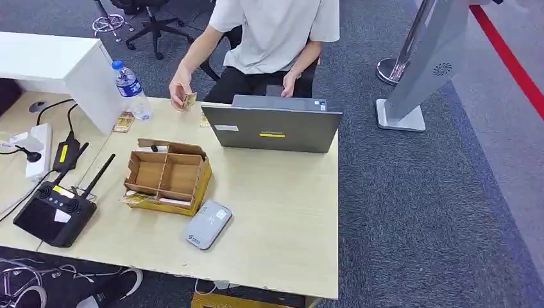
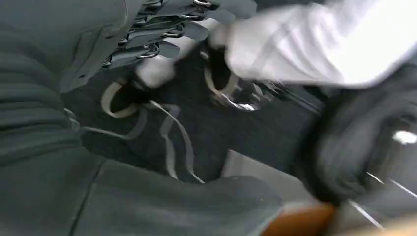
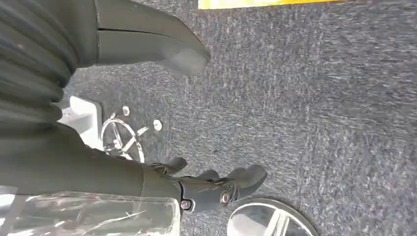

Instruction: Pass the card to the sensor for recognition and then transmit it.

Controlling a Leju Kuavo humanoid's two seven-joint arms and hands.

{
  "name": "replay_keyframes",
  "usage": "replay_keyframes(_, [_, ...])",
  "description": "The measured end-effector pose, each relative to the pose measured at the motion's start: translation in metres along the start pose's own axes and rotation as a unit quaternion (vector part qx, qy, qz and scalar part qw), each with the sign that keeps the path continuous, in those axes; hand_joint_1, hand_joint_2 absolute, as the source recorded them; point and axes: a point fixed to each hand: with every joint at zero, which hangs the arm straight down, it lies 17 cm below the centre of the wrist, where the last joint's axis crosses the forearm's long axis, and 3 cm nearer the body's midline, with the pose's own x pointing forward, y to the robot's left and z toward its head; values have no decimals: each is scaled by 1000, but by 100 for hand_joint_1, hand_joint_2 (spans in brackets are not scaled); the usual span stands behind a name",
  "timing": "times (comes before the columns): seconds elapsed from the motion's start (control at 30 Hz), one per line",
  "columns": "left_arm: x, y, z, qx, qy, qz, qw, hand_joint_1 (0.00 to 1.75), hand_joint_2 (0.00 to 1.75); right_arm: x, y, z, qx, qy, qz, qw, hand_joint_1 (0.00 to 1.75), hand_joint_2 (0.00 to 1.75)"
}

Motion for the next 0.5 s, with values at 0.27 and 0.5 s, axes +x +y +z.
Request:
replay_keyframes(0.27, [-85,94,45,96,49,-125,986,0,175,5,2,0,1,1,16,1000,0,175])
replay_keyframes(0.5, [-107,109,59,107,70,-133,983,0,175,6,2,0,1,0,17,1000,0,175])
